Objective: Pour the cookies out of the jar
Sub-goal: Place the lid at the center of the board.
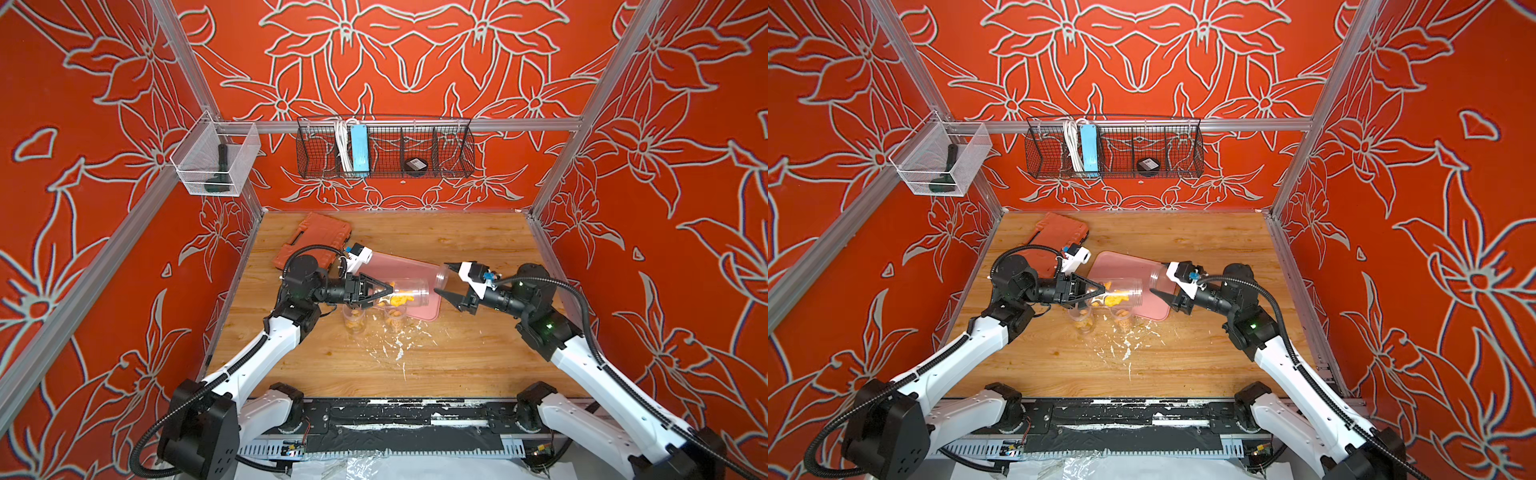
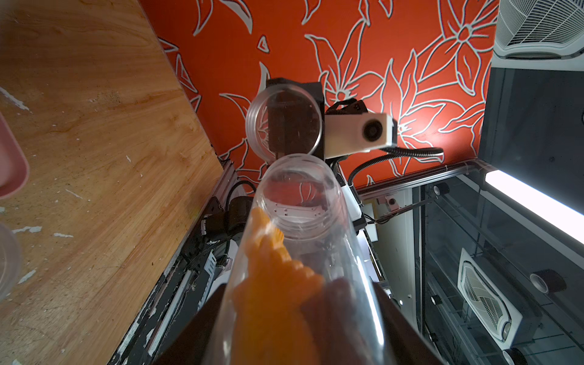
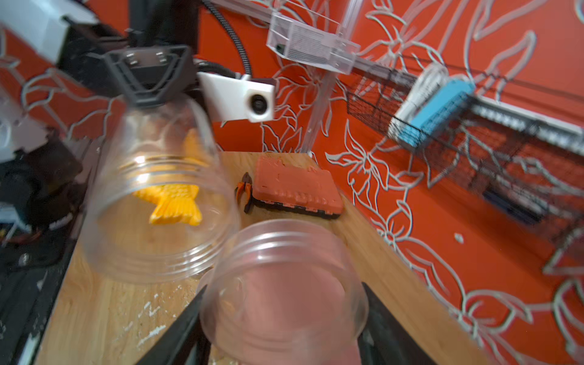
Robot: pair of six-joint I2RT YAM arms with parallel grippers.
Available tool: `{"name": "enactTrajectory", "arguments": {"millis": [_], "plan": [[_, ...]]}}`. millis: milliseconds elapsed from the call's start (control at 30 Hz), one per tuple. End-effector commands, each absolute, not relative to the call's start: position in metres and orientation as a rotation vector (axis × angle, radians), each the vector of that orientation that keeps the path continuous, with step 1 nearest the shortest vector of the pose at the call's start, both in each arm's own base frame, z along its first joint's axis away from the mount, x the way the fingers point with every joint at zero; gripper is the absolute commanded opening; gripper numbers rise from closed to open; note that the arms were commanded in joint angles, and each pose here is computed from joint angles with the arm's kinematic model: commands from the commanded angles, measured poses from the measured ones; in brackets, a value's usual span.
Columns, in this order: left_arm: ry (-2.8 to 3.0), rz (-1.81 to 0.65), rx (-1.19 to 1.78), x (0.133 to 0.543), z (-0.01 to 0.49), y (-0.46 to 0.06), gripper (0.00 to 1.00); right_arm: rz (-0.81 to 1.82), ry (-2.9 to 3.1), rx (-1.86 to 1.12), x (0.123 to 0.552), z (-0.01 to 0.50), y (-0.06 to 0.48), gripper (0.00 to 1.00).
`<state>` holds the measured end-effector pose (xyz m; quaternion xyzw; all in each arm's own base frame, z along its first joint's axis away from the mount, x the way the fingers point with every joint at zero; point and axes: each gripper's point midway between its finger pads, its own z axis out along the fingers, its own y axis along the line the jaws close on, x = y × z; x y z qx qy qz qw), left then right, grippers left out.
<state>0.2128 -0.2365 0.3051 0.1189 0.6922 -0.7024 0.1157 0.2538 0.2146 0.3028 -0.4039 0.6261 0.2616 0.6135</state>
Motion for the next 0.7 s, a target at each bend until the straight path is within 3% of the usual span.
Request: {"name": "enactTrajectory", "arguments": {"millis": [0, 100, 433, 667], "plan": [[1.97, -2.047, 0.43, 0.21, 0.326, -0.236, 0.42, 0.579, 1.817, -0.442, 0.286, 0.268, 0.172, 0.2], [1.972, -2.029, 0.428, 0.212, 0.326, -0.236, 0.42, 0.513, 2.059, -0.172, 0.287, 0.229, 0.143, 0.2], [1.979, -2.001, 0.418, 0.227, 0.321, -0.239, 0.42, 0.08, 2.633, 0.211, 0.269, 0.129, 0.081, 0.22], [2.016, -1.955, 0.437, 0.251, 0.306, -0.24, 0.41, 0.157, 2.872, 0.326, 0.268, 0.066, 0.084, 0.21]]}}
